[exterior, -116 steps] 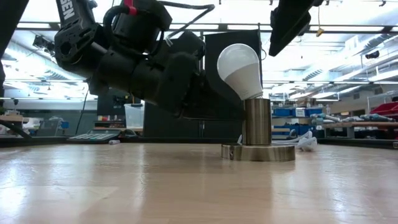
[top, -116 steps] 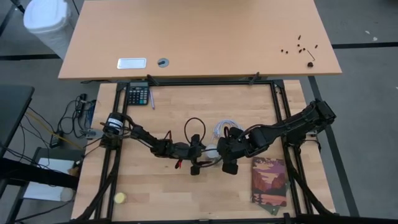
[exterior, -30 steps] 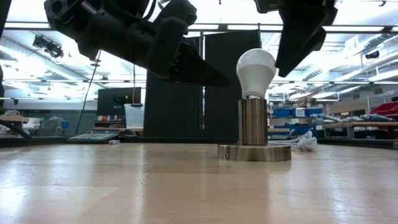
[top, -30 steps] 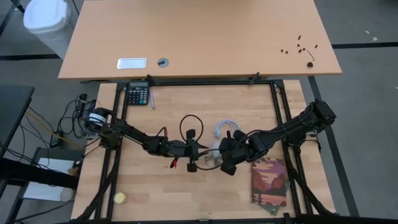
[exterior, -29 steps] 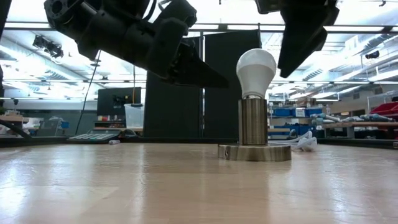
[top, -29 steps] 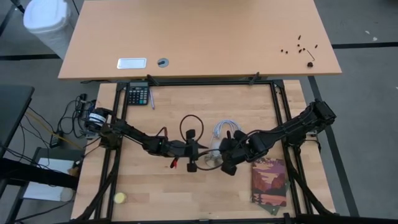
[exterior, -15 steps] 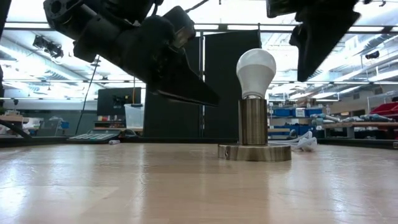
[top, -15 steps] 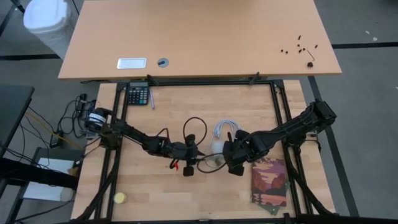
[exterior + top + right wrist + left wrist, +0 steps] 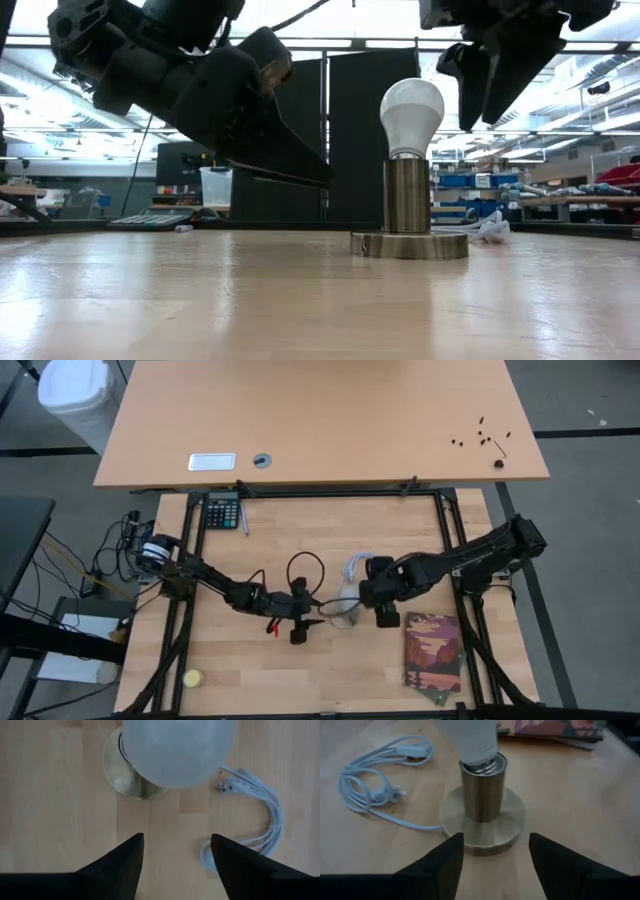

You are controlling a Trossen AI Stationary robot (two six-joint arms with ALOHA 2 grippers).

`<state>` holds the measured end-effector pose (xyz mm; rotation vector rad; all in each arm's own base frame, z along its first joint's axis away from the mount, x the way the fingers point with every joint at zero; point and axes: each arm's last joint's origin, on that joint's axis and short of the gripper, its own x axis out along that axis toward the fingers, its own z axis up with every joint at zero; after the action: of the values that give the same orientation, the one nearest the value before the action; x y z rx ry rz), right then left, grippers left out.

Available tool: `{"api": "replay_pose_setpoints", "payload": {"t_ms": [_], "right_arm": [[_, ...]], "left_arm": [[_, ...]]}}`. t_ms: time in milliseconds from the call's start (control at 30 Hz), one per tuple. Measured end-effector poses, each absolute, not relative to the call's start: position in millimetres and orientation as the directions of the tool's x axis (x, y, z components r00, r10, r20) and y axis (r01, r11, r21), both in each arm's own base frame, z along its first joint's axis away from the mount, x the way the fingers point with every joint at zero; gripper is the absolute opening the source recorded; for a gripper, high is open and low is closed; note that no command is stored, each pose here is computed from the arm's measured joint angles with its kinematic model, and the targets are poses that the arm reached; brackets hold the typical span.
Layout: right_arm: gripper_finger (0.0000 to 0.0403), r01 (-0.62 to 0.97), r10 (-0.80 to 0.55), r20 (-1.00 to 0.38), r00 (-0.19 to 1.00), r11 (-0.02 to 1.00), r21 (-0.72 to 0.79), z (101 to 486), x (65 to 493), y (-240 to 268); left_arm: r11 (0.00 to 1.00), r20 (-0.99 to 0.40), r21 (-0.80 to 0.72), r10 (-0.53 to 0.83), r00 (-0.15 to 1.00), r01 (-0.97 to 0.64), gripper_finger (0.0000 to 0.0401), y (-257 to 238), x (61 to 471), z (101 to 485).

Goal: Screw lightbulb
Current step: Insert the lightbulb into the lamp socket

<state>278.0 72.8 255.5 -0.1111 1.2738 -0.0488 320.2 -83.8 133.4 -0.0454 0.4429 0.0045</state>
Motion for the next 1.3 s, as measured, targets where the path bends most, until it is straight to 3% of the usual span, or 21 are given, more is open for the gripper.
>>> {"api": "replay_pose_setpoints", "payload": {"t_ms": [167, 400, 500, 700, 867, 1300], "right_arm": [[0.0271, -0.213, -0.093, -0.945, 0.314, 0.963, -0.166, 259.9, 268.8, 59.5], [0.0304, -0.491, -0.197, -0.922, 0.332, 0.799, -0.347, 256.6, 274.9, 44.7], [0.0304, -0.495, -0.150, -0.915, 0.375, 0.802, -0.334, 258.1, 282.3, 34.2], [0.0298, -0.542, -0.009, -0.938, 0.347, 0.814, -0.208, 252.4, 287.3, 20.3], [0.0304, -0.590, 0.022, -0.931, 0.363, 0.779, -0.212, 247.1, 295.2, 20.7], [0.0389, -0.665, 0.014, -0.908, 0.419, 0.686, -0.296, 248.4, 300.1, 34.2]], "left_arm": [[0.993, -0.400, -0.120, -0.037, 0.916, -0.012, 0.0243, -86.8, 316.3, 132.3], [0.980, -0.384, -0.178, 0.019, 0.923, -0.095, 0.0243, -85.7, 317.7, 127.5], [0.971, -0.364, -0.191, 0.063, 0.929, -0.141, 0.0243, -84.8, 319.3, 125.8], [0.960, -0.324, -0.234, 0.073, 0.943, -0.155, 0.0243, -85.7, 323.5, 126.3], [0.950, -0.304, -0.267, 0.074, 0.950, -0.159, 0.0243, -86.1, 325.0, 125.1], [0.933, -0.330, -0.337, 0.009, 0.944, -0.127, 0.0243, -88.3, 324.2, 122.2]]}}
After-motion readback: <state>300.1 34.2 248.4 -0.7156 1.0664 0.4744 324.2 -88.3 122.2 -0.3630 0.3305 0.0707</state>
